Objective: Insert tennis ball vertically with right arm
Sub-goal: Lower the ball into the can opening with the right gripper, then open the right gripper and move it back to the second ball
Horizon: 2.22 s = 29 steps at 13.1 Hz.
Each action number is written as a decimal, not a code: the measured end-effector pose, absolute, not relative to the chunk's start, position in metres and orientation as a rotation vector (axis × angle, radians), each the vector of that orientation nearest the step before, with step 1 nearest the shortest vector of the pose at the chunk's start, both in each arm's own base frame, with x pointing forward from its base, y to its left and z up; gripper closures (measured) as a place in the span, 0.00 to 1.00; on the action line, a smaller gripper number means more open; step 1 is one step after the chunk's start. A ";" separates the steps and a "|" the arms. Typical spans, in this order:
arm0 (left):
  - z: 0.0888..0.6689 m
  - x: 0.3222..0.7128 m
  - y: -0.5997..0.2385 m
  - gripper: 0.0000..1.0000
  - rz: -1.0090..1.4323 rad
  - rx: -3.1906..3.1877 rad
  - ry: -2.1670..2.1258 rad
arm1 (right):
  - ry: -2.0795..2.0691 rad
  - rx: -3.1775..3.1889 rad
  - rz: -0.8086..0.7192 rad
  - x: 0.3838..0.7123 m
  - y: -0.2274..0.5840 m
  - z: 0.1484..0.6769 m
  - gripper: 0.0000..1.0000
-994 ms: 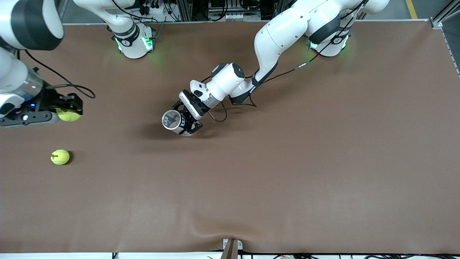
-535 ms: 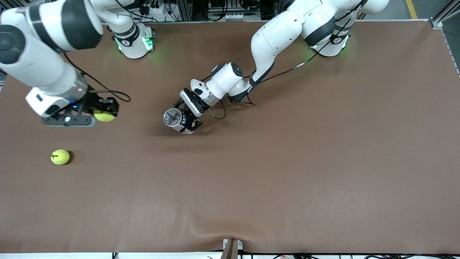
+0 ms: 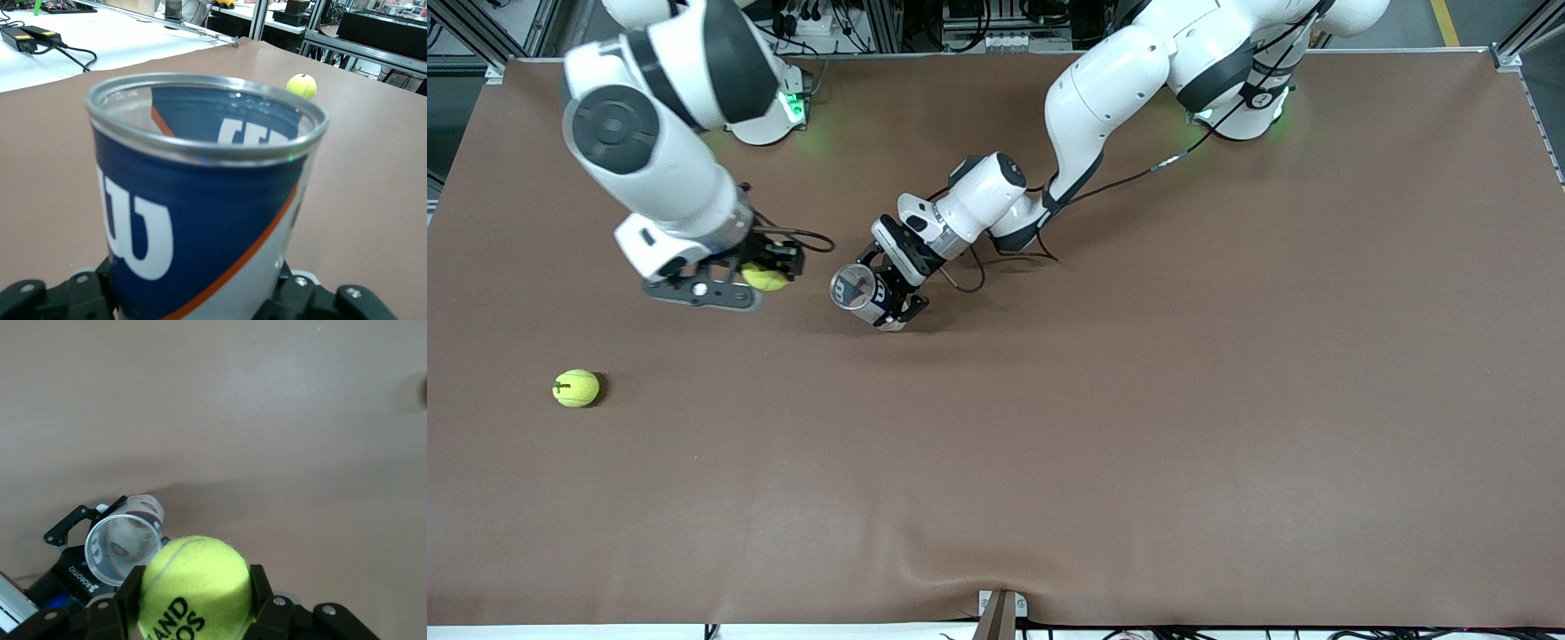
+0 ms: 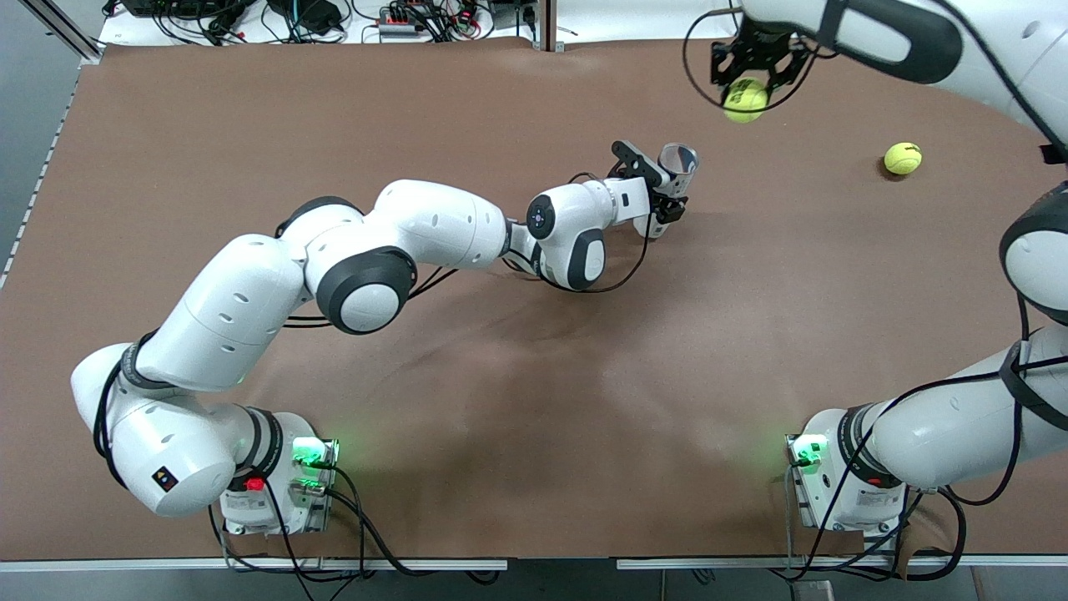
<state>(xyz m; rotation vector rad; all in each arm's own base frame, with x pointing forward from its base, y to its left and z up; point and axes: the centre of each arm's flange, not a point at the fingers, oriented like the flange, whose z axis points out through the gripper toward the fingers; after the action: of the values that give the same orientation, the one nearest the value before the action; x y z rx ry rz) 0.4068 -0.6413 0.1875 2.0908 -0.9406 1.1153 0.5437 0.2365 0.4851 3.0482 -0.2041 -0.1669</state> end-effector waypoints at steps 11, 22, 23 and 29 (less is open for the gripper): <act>0.182 0.406 -0.640 0.21 1.111 2.097 -0.944 | -0.317 3.015 -0.180 0.536 0.301 0.410 0.33; 0.182 0.406 -0.640 0.20 1.110 2.098 -0.945 | -0.318 3.018 -0.170 0.534 0.308 0.405 0.00; 0.181 0.406 -0.640 0.21 1.111 2.098 -0.945 | -0.321 3.017 -0.169 0.534 0.307 0.405 0.00; 0.181 0.406 -0.640 0.19 1.111 2.098 -0.945 | -0.236 3.047 -0.158 0.568 0.219 0.440 0.00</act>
<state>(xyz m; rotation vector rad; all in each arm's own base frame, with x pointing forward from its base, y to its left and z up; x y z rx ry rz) 0.4061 -0.6401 0.1812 2.0981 -0.9451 1.1106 0.5678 0.2186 0.4400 3.0470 -0.2363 -0.1581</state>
